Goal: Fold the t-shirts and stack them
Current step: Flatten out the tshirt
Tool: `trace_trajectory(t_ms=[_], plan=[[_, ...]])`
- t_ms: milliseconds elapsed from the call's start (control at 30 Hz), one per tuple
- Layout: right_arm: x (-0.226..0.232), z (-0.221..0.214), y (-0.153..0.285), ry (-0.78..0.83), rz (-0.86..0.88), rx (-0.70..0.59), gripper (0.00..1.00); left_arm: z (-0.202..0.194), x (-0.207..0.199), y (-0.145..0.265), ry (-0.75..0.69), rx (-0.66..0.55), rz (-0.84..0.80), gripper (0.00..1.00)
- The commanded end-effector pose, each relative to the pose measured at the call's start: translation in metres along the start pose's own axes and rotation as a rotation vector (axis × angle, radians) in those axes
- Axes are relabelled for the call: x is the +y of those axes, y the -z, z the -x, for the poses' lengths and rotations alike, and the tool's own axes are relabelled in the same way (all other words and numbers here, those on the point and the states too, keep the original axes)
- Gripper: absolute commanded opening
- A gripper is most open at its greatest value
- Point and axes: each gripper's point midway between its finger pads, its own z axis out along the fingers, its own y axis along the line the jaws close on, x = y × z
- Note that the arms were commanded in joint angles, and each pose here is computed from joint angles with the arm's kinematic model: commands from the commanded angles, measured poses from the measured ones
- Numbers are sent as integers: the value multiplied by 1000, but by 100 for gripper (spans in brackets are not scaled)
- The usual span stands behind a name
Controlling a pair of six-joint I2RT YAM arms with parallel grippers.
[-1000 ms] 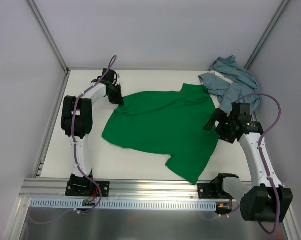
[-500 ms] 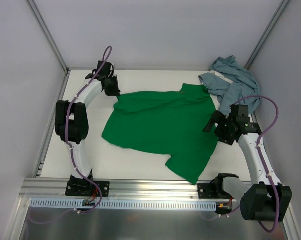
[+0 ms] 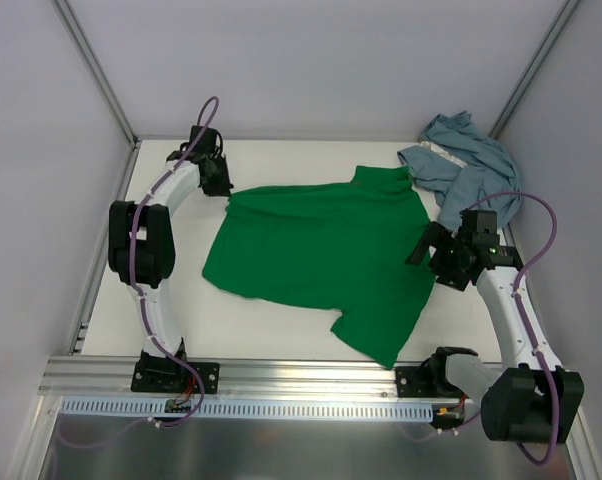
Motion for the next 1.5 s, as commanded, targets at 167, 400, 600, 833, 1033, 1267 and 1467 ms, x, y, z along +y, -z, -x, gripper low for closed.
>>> trace_trajectory(t_ms=[167,400,600,833,1033,1267,1467], plan=[[3,1,3,7,20,-12,99,37,32,30,-43,-121,165,0],[6,1,0,-7,35,-8,100,12,60,27,-16,-60,245,0],[6,0,0,-6,39,-9,100,-12,79,19,7,27,317,0],[10,-1,-2,-10,61,-4,99,-27,53,23,57,24,160,99],[37,6,-17,-16,162,34,99,-39,15,54,84,27,-33,99],[77,13,-57,16,233,150,99,-75,-5,76,131,46,-160,99],[103,17,-87,19,282,207,99,-107,-12,64,175,109,-198,99]])
